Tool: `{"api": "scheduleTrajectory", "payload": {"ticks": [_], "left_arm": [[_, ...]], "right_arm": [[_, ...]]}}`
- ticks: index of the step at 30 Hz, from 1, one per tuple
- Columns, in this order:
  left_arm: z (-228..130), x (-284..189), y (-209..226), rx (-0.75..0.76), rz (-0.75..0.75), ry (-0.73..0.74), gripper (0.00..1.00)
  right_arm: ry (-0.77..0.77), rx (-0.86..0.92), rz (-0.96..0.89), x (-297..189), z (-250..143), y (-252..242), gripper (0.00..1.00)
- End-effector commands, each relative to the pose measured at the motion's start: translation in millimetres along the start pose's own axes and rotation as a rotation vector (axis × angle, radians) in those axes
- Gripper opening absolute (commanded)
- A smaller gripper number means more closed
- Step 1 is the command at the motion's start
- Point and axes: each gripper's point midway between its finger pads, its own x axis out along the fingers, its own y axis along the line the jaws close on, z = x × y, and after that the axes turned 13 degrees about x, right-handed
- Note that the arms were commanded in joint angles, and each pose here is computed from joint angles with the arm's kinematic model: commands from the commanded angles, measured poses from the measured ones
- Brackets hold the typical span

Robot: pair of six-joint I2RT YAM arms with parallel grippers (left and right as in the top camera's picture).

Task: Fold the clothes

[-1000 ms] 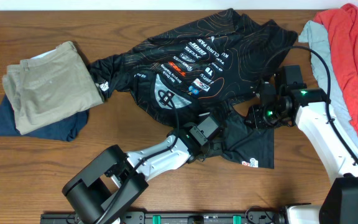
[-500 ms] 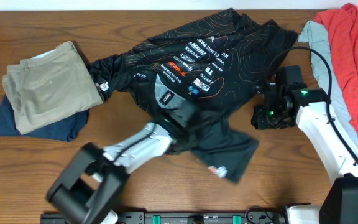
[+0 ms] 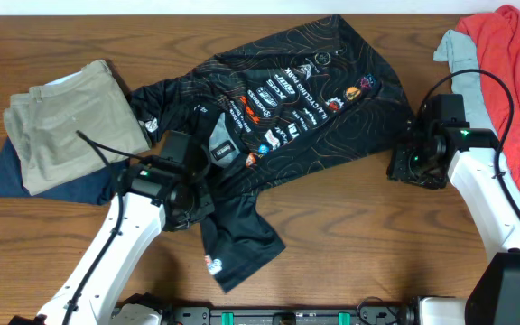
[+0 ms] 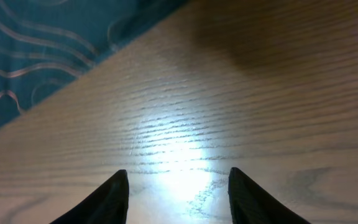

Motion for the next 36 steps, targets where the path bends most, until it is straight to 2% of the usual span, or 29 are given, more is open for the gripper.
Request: {"api": "scheduleTrajectory", "payload": {"ticks": [1,9,18,32,34,35,36], "left_arm": [[-0.2,-0.2,8.0,0.042,0.022,0.001,0.06],[0.8,-0.3,10.4,0.041,0.035,-0.004,0.06],[2.7,-0.3,9.4,0.041,0.031,-0.012,0.06],[5.2,-0.2,8.4,0.039,0.028,-0.022,0.06],[6.0,-0.2,8.0,0.039,0.026,-0.025,0.06],[6.8,-0.2,7.7,0.039,0.025,-0.028,0.06],[7.1,-0.2,7.6,0.039,0.025,-0.029,0.06]], "right_arm": [[-0.047,0.088,-0.057,-0.6,14.4,-12.6,0.53],[-0.084,0.185,-0.095,34.1,43.3,-27.5,0.55],[-0.166,0.257,-0.039,80.2,86.3,-31.3,0.58],[-0.132,0.256,0.007,133.6,89.6,-25.3,0.6],[-0.131,0.254,0.028,133.5,90.3,-21.5,0.56],[-0.127,0.252,0.043,133.3,90.3,-18.7,0.51],[-0.123,0.252,0.049,133.5,89.8,-17.6,0.41]]}}
